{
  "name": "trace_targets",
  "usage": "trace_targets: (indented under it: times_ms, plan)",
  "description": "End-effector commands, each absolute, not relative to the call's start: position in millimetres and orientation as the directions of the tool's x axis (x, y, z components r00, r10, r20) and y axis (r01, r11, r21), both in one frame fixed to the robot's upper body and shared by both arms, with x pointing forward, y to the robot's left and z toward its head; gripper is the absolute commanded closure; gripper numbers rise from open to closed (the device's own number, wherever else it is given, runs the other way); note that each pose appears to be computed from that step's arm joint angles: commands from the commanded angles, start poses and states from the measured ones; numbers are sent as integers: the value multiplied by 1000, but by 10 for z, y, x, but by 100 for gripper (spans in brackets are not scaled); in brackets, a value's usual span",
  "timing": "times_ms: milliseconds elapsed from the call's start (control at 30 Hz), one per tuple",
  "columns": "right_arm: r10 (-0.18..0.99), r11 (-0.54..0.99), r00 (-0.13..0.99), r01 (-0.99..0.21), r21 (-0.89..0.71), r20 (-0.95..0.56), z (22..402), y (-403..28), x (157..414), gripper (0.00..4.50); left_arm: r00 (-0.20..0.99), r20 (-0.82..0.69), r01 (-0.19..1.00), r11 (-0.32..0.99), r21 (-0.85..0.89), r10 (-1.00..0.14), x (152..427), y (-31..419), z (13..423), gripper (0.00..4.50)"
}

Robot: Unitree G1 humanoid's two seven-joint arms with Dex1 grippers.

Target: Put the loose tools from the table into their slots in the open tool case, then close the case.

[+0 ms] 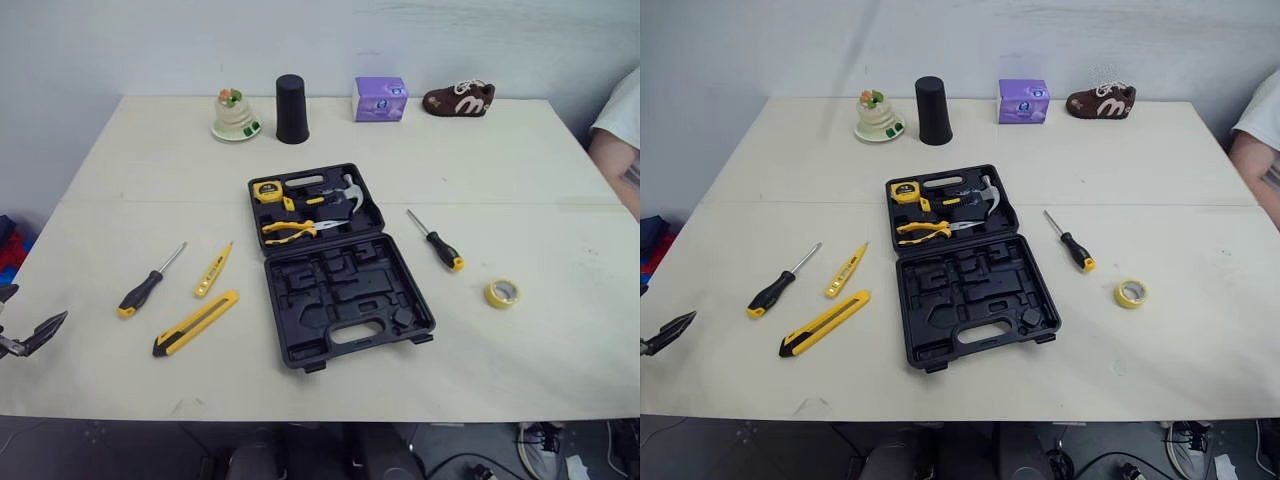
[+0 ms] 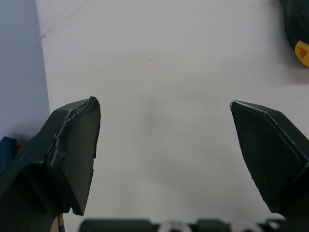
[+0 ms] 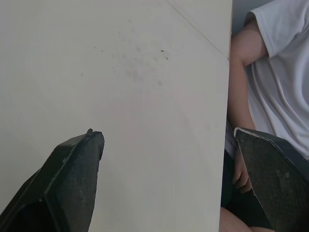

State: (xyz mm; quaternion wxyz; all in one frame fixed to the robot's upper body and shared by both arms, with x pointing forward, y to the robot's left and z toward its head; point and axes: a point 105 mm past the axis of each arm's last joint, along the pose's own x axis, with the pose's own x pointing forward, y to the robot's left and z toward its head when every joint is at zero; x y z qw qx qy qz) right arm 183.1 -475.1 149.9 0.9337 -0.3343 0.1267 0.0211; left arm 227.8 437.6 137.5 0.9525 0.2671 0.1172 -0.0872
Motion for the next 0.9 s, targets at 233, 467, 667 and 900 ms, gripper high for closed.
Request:
trace_targets:
  times_ms: [233, 467, 667, 900]
  plan:
    - [318, 797, 930, -367, -480, -182, 1619, -4005, 2409, 0, 896, -144, 440, 803, 401, -419, 2601, 3552, 1778, 3]
    - [535, 706, 817, -572, -418, -216, 1699, -3226, 2792, 0, 774, -194, 629, 696, 347, -603, 2780, 2701, 1827, 3]
    - [611, 617, 753, -647, -449, -244, 1756, -2514, 3278, 190, 731, -249, 682, 670, 292, -636, 3021, 2154, 1648, 185]
    - [595, 538, 752, -635, -555, -283, 1745, -1826, 3765, 450, 781, -296, 619, 746, 247, -550, 3312, 1933, 1494, 438]
